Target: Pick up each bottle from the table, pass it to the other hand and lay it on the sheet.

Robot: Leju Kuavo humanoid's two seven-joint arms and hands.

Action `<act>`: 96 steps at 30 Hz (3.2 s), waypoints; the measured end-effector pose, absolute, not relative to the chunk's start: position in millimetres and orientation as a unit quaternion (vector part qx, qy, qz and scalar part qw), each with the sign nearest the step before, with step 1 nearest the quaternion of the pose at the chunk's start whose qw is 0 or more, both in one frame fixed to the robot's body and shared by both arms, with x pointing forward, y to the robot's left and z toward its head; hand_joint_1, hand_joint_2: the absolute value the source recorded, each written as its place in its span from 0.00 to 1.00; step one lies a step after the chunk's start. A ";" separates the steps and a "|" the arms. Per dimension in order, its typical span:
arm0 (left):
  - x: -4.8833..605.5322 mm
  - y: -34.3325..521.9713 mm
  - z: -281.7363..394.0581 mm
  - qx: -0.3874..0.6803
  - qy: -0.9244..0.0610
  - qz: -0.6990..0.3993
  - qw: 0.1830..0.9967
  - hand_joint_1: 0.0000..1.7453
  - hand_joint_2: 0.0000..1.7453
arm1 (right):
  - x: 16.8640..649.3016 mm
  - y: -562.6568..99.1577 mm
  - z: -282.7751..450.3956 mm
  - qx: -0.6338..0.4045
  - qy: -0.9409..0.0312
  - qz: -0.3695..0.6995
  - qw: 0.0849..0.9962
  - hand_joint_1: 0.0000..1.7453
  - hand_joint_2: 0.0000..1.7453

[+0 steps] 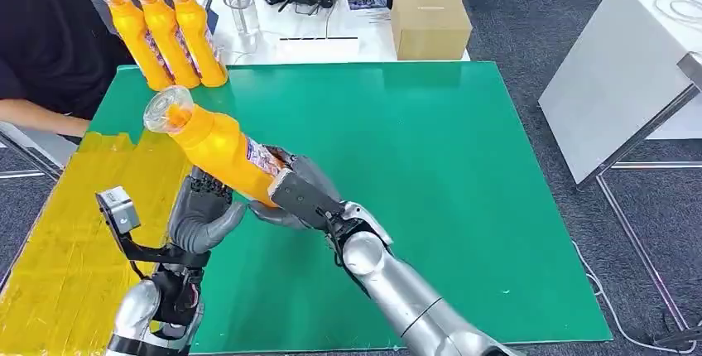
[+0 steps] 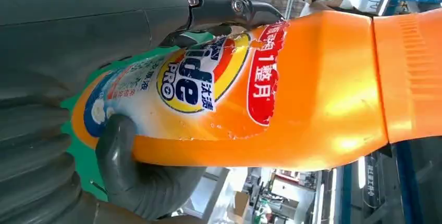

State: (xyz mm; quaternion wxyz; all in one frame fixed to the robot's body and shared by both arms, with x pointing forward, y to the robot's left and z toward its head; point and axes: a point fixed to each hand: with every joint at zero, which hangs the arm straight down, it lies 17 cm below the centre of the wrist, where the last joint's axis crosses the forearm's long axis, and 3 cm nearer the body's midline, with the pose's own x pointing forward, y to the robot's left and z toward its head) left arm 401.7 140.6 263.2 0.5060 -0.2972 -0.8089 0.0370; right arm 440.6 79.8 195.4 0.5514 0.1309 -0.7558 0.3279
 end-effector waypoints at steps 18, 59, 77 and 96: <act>408.2 147.7 248.0 -0.237 -0.817 0.022 0.526 0.00 1.00 | 398.7 130.0 176.3 0.140 -0.736 0.409 0.520 1.00 1.00; 399.3 165.1 226.2 -0.218 -0.815 0.032 0.536 1.00 1.00 | 363.2 154.2 169.0 0.151 -0.730 0.457 0.486 0.00 0.00; 414.4 233.8 240.2 0.182 -0.865 -0.161 0.439 1.00 1.00 | 437.8 0.1 207.6 0.061 -0.798 0.354 0.484 0.00 0.00; 415.1 327.6 104.4 0.500 -0.611 -0.492 0.366 1.00 1.00 | 456.3 -52.4 224.2 0.050 -0.814 0.327 0.477 0.00 0.00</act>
